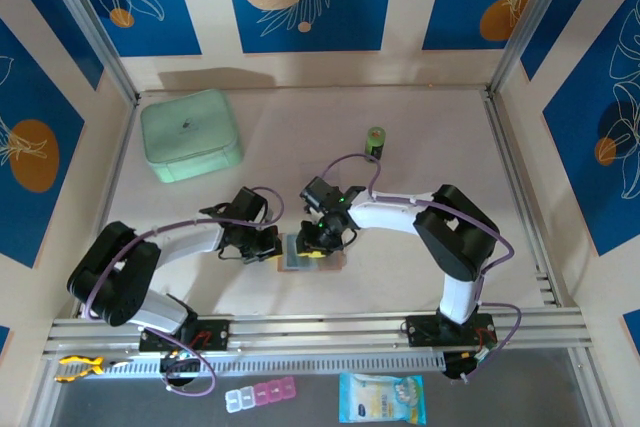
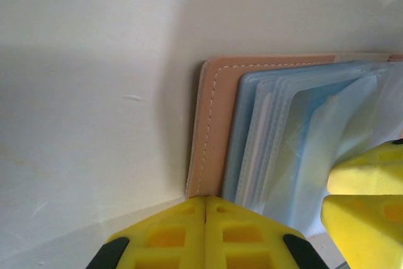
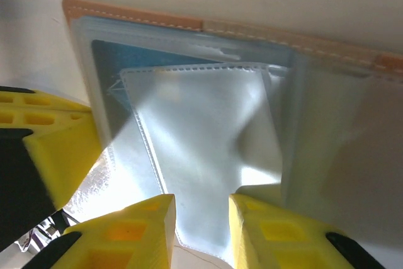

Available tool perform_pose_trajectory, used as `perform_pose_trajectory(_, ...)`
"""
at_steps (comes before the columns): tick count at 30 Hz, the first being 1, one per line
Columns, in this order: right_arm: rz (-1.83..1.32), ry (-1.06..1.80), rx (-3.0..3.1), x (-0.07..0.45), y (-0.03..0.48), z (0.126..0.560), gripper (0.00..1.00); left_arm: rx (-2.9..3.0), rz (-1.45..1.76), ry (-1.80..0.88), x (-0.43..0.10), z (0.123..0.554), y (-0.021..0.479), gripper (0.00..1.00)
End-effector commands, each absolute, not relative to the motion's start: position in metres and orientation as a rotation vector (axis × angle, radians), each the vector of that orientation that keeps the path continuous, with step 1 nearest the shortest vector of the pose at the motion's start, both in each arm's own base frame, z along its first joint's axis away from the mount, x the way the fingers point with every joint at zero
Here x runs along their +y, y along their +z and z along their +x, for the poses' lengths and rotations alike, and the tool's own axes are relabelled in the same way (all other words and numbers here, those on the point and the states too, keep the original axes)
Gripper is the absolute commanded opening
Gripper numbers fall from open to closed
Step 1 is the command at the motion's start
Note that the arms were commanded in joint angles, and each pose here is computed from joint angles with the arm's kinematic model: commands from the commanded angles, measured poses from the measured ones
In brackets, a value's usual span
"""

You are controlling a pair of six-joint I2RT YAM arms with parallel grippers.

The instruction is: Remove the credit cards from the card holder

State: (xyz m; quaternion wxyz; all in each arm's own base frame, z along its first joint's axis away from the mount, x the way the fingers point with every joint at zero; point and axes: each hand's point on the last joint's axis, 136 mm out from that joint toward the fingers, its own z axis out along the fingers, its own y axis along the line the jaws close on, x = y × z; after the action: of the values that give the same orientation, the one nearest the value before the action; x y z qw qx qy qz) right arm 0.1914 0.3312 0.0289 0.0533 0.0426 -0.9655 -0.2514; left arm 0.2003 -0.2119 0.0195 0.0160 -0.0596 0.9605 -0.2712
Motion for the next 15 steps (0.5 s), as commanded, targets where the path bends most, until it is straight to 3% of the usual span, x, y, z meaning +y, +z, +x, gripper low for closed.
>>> perform_pose_trajectory(1, 0.113, -0.724, -2.932, 0.319, 0.027, 0.186, 0.30, 3.021, -0.180, -0.770, -0.206, 0.198, 0.016, 0.01)
perform_pose_trajectory(9, 0.086, -0.778, -2.921, 0.320, 0.027, 0.186, 0.30, 2.977, -0.171, -0.800, -0.211, 0.207, 0.036, 0.03)
perform_pose_trajectory(15, 0.046, -0.868, -2.902, 0.319, 0.031, 0.187, 0.29, 2.902, -0.175, -0.888, -0.221, 0.215, 0.061, 0.12)
